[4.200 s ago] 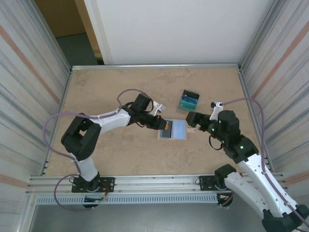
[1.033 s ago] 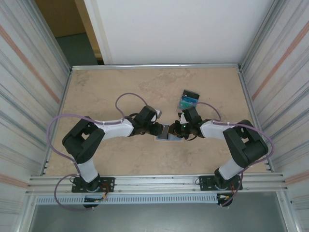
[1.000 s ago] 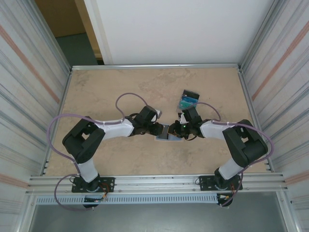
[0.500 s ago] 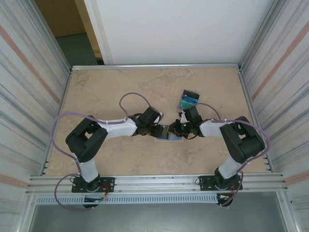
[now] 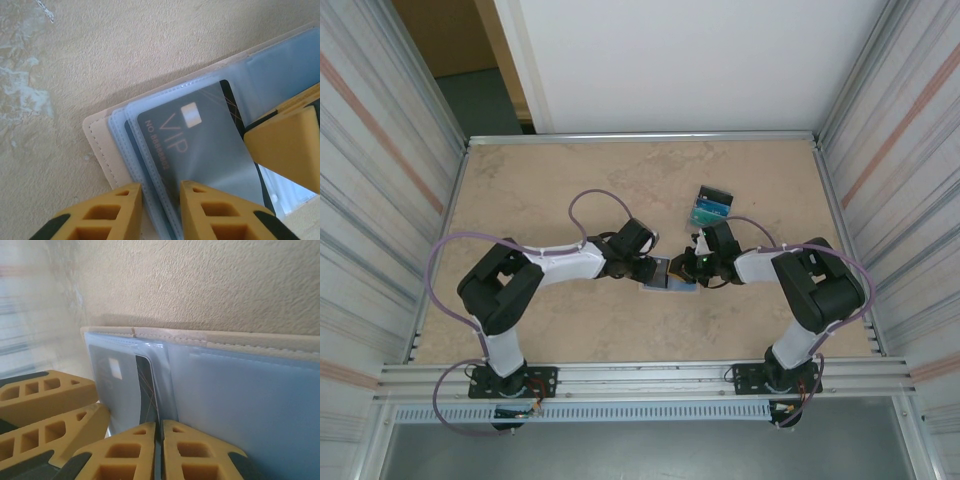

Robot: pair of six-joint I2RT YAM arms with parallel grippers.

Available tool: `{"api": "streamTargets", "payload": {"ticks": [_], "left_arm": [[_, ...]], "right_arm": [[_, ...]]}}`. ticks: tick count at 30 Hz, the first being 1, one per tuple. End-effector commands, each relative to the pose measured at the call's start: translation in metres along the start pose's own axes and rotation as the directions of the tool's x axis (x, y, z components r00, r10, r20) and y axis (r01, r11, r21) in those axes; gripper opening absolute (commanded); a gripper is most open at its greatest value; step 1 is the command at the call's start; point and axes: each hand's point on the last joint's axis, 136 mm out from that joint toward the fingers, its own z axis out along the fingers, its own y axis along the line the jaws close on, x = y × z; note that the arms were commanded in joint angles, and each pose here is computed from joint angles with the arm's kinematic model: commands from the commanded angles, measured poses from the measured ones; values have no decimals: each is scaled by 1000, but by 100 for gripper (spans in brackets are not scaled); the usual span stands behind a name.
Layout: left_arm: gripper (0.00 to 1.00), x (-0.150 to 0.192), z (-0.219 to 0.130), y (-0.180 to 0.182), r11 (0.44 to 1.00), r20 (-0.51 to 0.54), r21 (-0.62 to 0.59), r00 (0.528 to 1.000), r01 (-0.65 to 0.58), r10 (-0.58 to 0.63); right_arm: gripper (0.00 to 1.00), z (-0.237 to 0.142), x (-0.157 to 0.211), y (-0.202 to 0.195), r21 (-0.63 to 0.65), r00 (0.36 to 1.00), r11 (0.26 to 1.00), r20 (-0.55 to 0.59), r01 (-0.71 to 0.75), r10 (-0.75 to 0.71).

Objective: Take the credit cards out of the card holder

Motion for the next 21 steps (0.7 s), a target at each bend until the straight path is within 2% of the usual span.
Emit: {"api": "streamTargets", "payload": {"ticks": [1, 16, 21], "left_arm": [[25, 13, 6, 2, 999, -56, -20, 998, -25, 24], [26, 9, 7, -4, 1000, -49, 10, 999, -16, 16], [26, 8, 6, -5, 1000, -44, 12, 999, -14, 14]], "right_arm": [[10, 3, 4, 6, -56, 999, 998, -29, -15, 13], [14, 7, 7, 18, -85, 999, 996, -45, 20, -23], [7, 9, 8, 16, -78, 999, 997, -47, 19, -23]]}}
